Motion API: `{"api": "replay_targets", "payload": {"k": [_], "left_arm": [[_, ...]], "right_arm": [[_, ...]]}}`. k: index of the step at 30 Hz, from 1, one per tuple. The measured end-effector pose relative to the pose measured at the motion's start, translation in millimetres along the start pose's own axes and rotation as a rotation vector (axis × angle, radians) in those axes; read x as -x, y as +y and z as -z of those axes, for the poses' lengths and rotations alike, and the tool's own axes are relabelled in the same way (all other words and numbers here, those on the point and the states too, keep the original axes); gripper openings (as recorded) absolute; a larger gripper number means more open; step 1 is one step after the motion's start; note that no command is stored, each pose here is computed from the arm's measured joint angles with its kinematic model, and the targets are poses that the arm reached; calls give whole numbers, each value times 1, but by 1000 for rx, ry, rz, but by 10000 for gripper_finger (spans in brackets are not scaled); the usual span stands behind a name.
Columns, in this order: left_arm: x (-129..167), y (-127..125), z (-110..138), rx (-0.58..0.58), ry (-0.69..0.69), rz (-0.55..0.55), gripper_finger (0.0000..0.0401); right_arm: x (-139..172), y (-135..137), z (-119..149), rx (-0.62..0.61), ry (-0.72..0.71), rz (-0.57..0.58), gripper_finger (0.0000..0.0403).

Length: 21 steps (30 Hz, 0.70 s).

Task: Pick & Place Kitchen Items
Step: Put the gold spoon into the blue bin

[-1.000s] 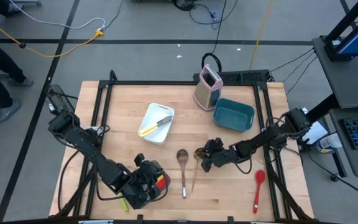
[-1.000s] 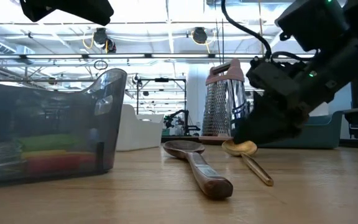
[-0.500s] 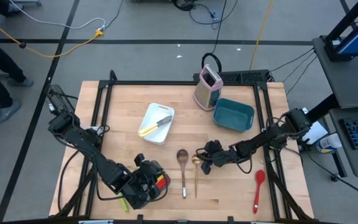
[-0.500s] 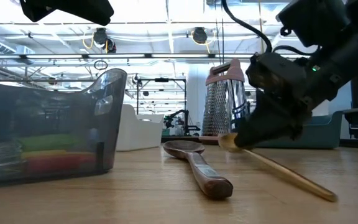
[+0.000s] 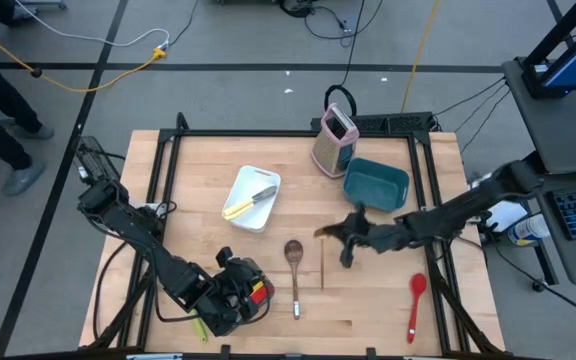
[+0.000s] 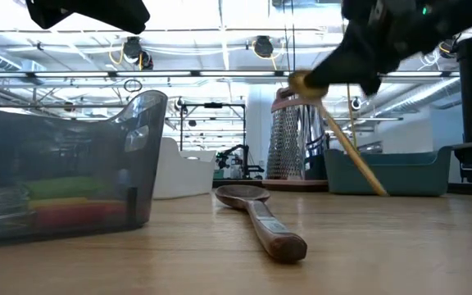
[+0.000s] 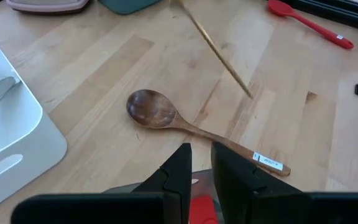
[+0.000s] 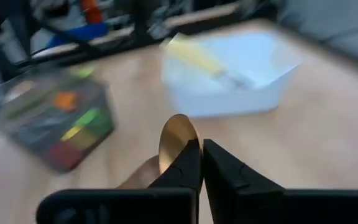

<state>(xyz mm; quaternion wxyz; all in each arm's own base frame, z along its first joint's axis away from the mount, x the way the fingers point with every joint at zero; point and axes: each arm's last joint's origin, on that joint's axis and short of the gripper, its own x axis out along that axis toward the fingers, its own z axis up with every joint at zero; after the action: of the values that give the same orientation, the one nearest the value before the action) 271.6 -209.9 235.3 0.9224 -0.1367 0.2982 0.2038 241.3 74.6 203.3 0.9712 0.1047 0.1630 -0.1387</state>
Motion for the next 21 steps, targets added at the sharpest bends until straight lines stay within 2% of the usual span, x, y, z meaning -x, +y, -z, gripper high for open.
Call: {"api": "replay_targets", "payload": {"k": [2,5,10,17,21], "left_arm": [[0,0,0,4,0,0,63],[0,0,0,15,0,0,62],[0,0,0,15,0,0,62],[0,0,0,5,-6,-5,62],[0,1,-1,-13,-25,-18,62]], "right_arm": [[13,-7,-11,47,-40,57,1],[31,-18,-20,182,-41,147,1],[58,-36,-28,297,-37,262,1],[83,-57,-30,481,-4,433,0],[91,-59,-38,571,-40,478,0]]}}
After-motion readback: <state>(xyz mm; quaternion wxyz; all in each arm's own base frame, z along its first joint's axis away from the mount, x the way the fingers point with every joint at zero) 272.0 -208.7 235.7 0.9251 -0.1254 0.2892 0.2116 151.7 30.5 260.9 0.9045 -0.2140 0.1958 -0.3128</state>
